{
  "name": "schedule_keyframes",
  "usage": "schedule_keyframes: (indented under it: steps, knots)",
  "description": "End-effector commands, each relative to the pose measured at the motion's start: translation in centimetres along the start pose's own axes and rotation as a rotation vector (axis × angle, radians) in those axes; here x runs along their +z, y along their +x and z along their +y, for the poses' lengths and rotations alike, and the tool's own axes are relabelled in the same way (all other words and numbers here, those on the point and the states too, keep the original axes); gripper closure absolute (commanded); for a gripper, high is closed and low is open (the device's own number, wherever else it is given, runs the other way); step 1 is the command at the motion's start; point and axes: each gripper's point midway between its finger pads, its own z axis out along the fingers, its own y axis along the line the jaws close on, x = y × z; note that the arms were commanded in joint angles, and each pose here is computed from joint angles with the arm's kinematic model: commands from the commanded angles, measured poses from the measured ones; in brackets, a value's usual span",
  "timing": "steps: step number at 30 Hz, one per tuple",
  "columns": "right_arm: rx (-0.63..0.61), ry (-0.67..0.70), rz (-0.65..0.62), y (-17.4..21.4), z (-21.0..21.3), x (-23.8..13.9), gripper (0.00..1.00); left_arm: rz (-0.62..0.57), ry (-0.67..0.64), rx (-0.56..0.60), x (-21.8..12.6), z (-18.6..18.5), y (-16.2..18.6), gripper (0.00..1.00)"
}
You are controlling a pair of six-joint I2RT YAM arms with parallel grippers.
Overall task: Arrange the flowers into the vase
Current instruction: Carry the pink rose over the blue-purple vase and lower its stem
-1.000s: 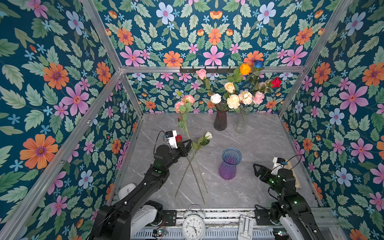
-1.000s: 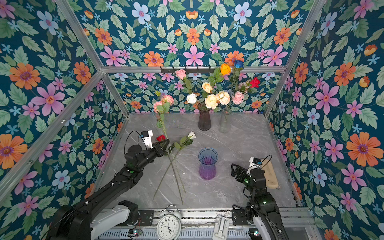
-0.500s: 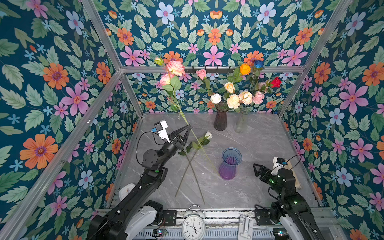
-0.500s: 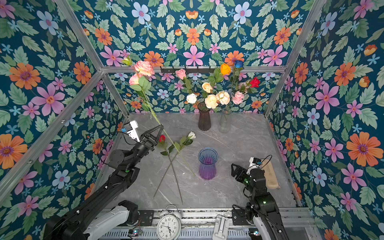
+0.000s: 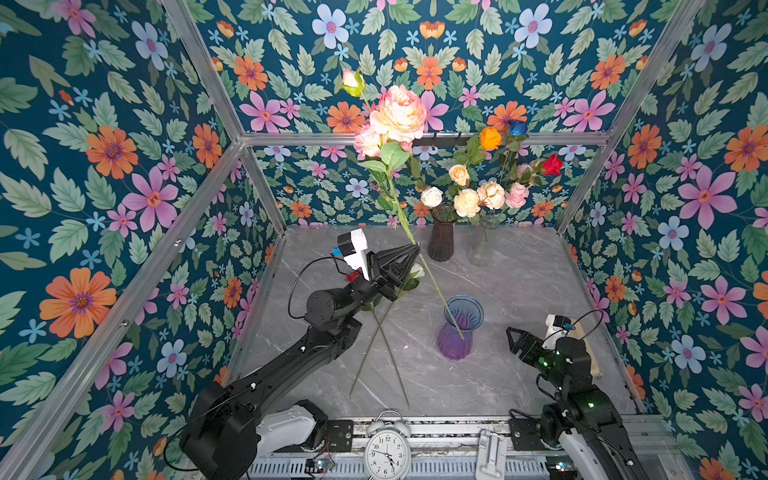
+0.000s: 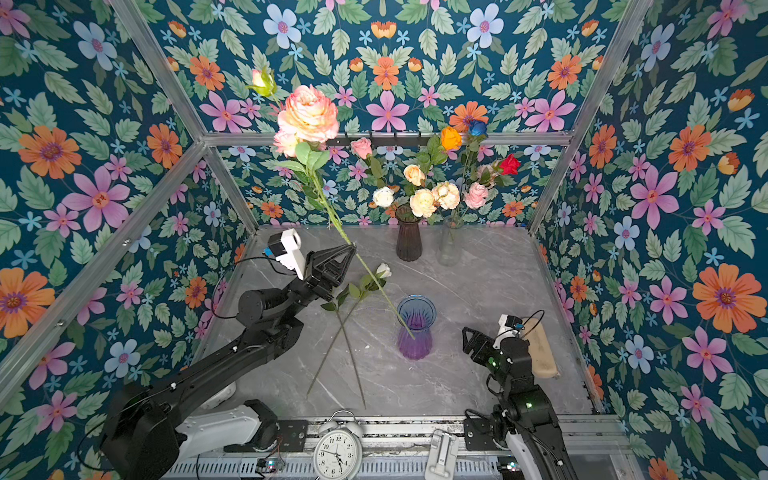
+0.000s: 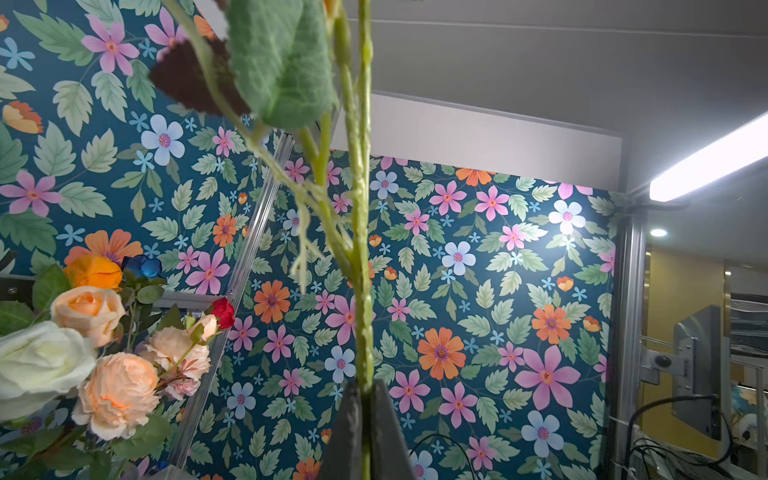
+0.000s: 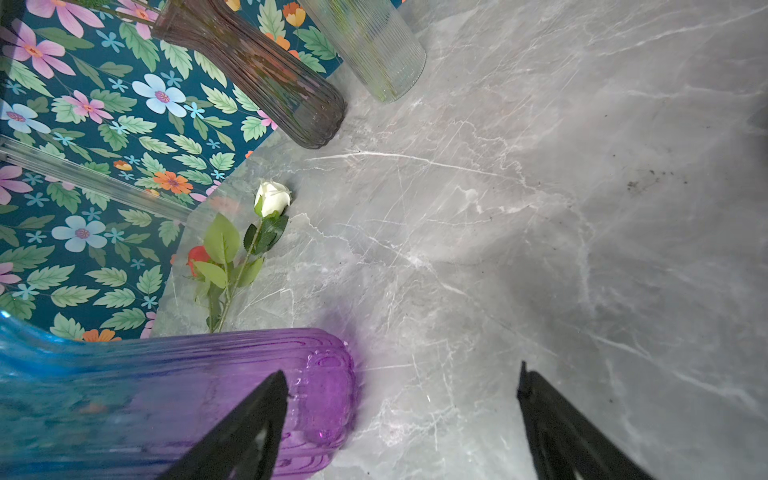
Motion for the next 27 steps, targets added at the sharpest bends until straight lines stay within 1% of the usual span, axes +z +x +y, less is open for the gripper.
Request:
schedule_keyframes:
  steps: [1,9,17,22,27]
  knots:
    - [0.003,0.001,0.002,0.1,0.0,0.0,0.12,-0.057,0.078,0.064,0.4,-1.7,-1.5,1.0]
    - [0.0,-0.004,0.001,0.0,0.1,0.0,0.12,-0.107,0.112,0.063,1.1,-2.0,-2.4,1.0]
    - [0.001,-0.005,0.002,0.0,0.1,0.0,0.12,-0.064,0.089,0.106,1.4,-1.4,-1.7,1.0]
    - [0.001,-0.005,0.002,0.1,0.1,0.0,0.12,-0.014,0.046,0.121,0.9,0.0,0.3,1.0]
    - [0.001,-0.005,0.004,0.1,0.1,0.0,0.12,0.051,0.008,0.113,0.2,1.6,2.9,1.0]
